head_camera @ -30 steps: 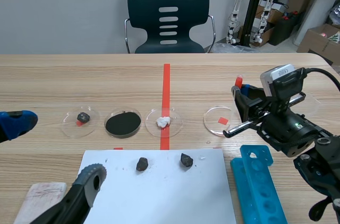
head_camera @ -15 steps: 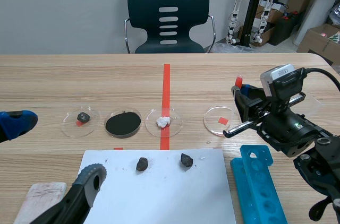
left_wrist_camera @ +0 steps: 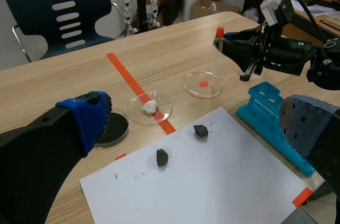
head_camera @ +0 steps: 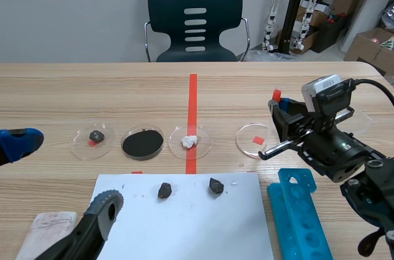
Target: Draw acid from the petri dish
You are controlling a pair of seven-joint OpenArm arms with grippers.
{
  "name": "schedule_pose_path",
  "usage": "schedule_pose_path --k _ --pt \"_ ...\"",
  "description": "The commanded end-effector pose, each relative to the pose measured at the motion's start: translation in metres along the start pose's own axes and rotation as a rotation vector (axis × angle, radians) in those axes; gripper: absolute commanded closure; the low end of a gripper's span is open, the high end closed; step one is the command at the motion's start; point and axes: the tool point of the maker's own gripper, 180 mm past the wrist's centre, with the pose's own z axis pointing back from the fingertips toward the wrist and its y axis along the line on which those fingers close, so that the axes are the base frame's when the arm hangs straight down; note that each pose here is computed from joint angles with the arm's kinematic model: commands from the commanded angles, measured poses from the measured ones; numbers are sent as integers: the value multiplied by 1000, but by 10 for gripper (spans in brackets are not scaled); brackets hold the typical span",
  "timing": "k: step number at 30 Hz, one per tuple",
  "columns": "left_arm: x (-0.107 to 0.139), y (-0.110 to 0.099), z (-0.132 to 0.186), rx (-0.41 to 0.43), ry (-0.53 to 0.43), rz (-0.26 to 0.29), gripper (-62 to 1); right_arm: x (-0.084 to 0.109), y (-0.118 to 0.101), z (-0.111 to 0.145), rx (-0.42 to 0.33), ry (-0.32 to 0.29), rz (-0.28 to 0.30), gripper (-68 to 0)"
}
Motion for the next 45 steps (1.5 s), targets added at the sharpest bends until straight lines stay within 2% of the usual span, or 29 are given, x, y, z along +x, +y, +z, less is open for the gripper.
schedule_pose_path --k 1,45 --pt "5 -1 0 1 -20 8 -623 3 -6 1 -7 -12 7 -4" --pt "5 -1 0 1 -20 8 -623 6 -5 3 -8 -32 0 -11"
